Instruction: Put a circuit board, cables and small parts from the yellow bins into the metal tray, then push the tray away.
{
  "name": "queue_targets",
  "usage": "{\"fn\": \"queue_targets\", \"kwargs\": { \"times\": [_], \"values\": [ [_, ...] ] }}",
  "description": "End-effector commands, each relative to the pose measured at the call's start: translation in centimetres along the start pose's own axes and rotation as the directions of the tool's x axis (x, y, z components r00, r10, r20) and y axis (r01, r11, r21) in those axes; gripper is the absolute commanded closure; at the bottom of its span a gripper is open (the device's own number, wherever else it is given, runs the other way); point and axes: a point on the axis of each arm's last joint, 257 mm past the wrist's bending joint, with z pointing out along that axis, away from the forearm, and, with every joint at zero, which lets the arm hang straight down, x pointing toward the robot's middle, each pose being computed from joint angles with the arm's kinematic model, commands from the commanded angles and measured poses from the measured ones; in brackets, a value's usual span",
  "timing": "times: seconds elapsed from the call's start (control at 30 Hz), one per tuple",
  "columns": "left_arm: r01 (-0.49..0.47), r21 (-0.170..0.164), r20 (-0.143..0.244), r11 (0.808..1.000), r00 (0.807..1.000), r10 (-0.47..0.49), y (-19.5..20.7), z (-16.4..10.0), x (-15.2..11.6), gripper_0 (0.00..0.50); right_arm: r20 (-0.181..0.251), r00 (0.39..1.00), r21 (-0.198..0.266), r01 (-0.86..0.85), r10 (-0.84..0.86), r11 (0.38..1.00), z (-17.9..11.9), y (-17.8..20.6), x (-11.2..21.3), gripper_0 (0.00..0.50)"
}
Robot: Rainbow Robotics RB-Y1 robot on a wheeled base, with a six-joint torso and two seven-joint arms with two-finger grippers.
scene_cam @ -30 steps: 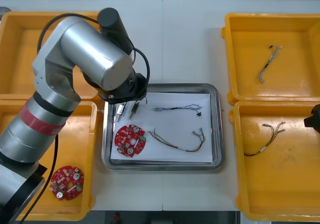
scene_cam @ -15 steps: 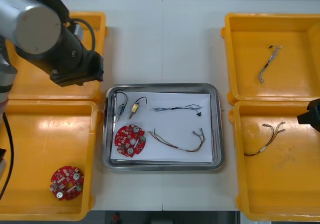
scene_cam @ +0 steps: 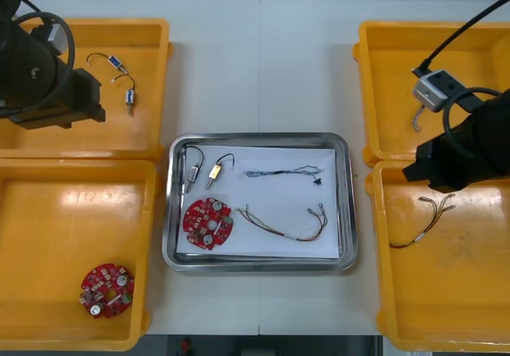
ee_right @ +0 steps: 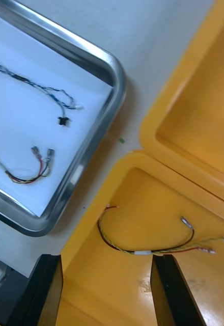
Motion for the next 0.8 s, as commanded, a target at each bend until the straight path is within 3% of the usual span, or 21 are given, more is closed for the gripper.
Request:
{"fn": "queue_targets", "kwargs": {
  "times": [0.03,0.17,0.47,0.67,0.8],
  "values": [
    [-0.079,-0.064,0.011,0.995,0.997,0.080,4.3,-0.9,0.9,0.000,0.033,0.992,-0.017,0.119,-0.118,0.993,0.1,4.3,-2.6,0.000],
    [-0.076,-0.089,0.003,0.993,0.997,0.076,6.1,-0.9,2.0,0.000,0.036,0.976,-0.044,0.215,-0.213,0.976,1.2,7.9,-3.7,0.000],
    [-0.094,-0.098,-0.020,0.991,0.996,0.092,8.7,-1.0,4.3,0.000,0.034,0.923,-0.081,0.386,-0.384,0.919,3.3,14.6,-4.3,0.000],
    [-0.143,-0.111,-0.031,0.984,0.990,0.140,10.5,-1.4,5.5,0.000,-0.020,0.860,-0.086,0.507,-0.510,0.858,5.0,17.2,-2.4,0.000],
    [-0.159,-0.122,-0.050,0.980,0.987,0.154,11.9,-1.6,6.8,0.000,-0.087,0.795,-0.083,0.594,-0.600,0.800,6.7,18.2,-0.7,0.000]
  ]
}}
